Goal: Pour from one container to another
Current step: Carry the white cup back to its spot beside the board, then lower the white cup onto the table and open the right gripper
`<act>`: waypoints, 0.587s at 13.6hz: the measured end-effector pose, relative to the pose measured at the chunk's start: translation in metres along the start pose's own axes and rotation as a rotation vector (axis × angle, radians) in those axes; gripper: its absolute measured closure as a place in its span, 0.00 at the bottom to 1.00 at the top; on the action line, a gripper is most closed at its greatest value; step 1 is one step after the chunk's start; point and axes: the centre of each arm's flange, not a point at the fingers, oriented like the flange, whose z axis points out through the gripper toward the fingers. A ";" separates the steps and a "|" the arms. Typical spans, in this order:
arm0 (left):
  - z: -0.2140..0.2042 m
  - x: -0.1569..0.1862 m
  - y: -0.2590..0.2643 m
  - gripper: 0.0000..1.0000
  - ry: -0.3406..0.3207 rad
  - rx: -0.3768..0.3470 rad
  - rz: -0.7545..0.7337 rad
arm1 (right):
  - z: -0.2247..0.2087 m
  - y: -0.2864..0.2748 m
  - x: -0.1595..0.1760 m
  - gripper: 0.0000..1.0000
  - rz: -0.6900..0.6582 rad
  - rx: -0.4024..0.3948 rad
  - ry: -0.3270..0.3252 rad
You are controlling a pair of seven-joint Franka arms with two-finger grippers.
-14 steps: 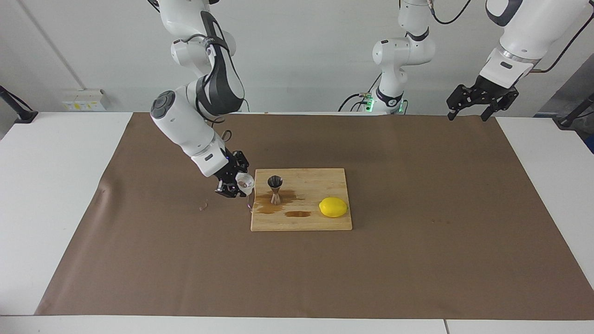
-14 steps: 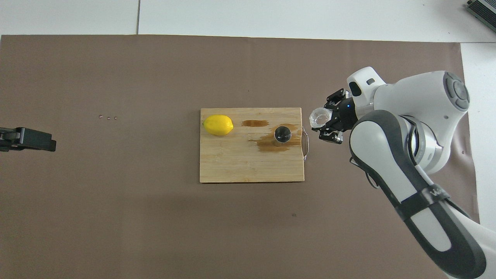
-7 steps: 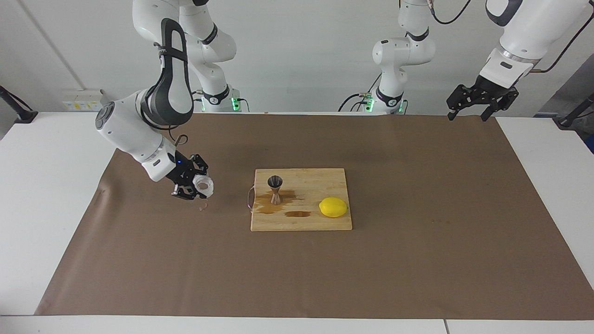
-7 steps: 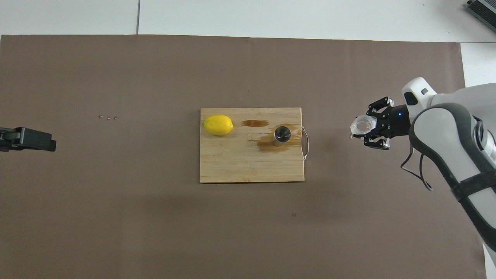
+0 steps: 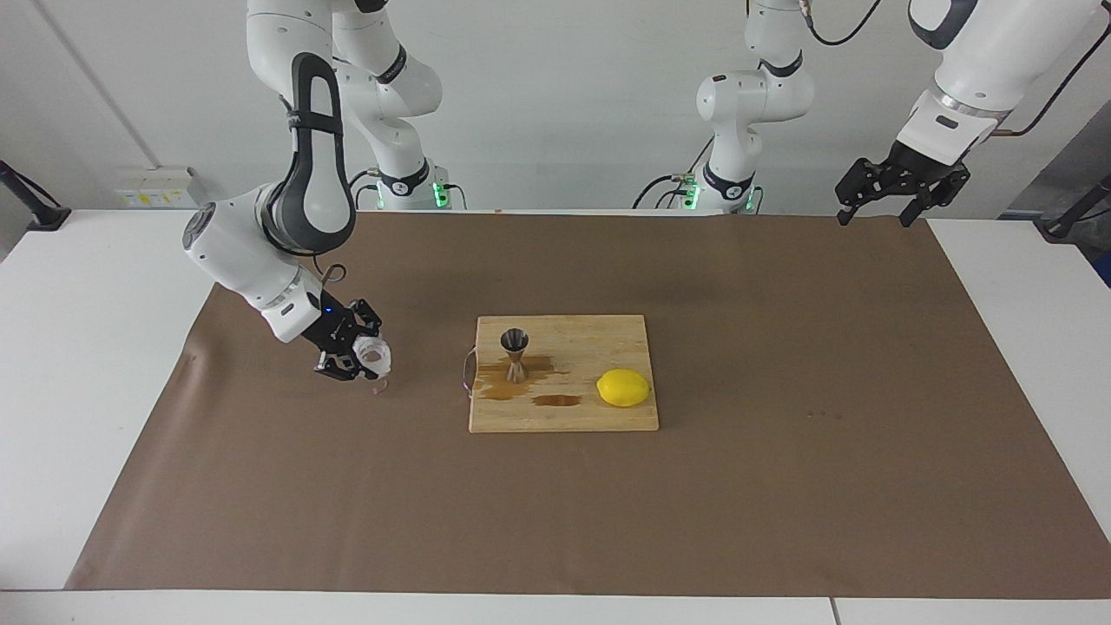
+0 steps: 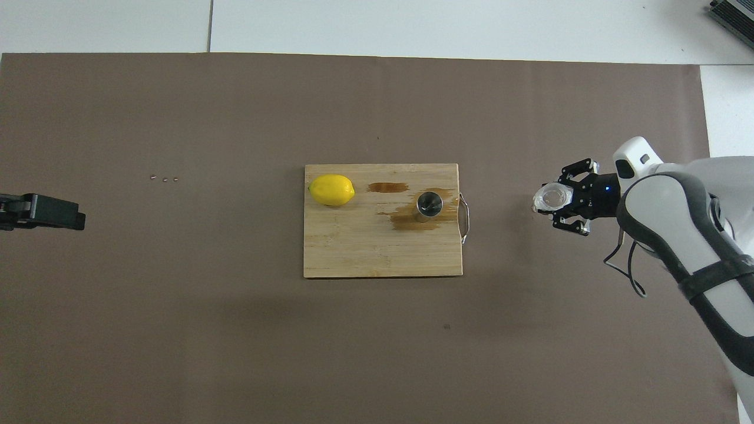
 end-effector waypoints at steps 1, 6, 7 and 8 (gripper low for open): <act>0.000 0.000 0.000 0.00 0.000 0.000 0.000 | 0.007 0.000 -0.004 0.49 -0.008 0.000 0.015; 0.000 0.000 0.000 0.00 0.000 0.000 0.000 | 0.028 0.002 -0.035 0.49 -0.050 0.007 0.039; 0.000 0.000 0.000 0.00 0.000 0.000 0.000 | 0.029 0.002 -0.040 0.49 -0.058 0.007 0.039; 0.000 0.000 0.000 0.00 0.000 0.000 0.000 | 0.031 0.002 -0.047 0.49 -0.065 0.009 0.041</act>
